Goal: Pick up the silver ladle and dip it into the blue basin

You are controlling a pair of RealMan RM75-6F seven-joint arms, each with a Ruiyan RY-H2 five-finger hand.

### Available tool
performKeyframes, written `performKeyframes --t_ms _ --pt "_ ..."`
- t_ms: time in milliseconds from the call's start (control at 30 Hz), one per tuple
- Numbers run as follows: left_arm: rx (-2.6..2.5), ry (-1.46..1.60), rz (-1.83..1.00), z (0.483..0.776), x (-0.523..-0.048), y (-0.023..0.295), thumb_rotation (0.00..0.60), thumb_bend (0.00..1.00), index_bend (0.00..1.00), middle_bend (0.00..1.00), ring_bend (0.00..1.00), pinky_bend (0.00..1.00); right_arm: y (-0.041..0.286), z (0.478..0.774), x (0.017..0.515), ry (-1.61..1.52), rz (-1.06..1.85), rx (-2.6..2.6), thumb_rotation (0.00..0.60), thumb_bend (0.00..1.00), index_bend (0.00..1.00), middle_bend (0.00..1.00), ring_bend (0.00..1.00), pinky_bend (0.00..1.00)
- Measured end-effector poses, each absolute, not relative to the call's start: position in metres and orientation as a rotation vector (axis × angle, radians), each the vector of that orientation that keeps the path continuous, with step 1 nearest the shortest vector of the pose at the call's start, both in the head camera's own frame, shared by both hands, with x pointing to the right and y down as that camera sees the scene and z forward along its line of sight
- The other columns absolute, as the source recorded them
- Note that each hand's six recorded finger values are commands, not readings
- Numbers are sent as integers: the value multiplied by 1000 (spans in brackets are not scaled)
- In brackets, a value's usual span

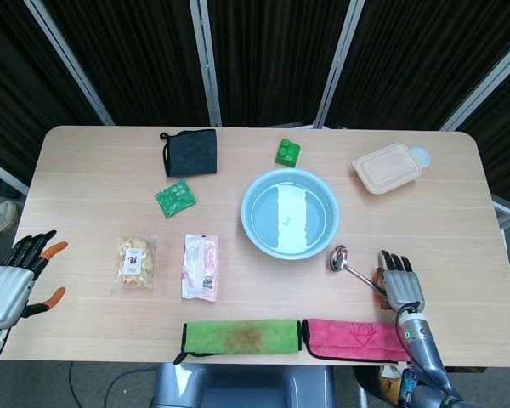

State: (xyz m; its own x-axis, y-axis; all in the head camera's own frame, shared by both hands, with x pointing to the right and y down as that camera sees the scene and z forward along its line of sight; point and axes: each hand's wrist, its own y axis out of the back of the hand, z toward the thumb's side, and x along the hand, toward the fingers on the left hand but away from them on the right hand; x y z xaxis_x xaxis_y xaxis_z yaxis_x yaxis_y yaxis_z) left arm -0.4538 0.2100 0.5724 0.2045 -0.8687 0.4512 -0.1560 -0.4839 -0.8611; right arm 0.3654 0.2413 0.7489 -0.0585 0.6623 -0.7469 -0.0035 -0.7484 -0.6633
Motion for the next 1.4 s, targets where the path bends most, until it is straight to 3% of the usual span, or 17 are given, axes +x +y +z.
performKeyframes --t_ms 300,733,1400 --pt "-1806 948 -1317 573 -453 211 600 304 141 0 0 0 241 755 363 -713 1861 -1753 600 303 541 0 0 0" --pt "-1805 942 -1323 574 -453 210 600 303 141 0 0 0 239 758 362 -718 1840 -1747 600 329 589 0 0 0" --pt "-1809 943 -1297 570 -451 213 600 304 140 0 0 0 233 726 369 -736 1804 -1677 600 390 648 0 0 0"
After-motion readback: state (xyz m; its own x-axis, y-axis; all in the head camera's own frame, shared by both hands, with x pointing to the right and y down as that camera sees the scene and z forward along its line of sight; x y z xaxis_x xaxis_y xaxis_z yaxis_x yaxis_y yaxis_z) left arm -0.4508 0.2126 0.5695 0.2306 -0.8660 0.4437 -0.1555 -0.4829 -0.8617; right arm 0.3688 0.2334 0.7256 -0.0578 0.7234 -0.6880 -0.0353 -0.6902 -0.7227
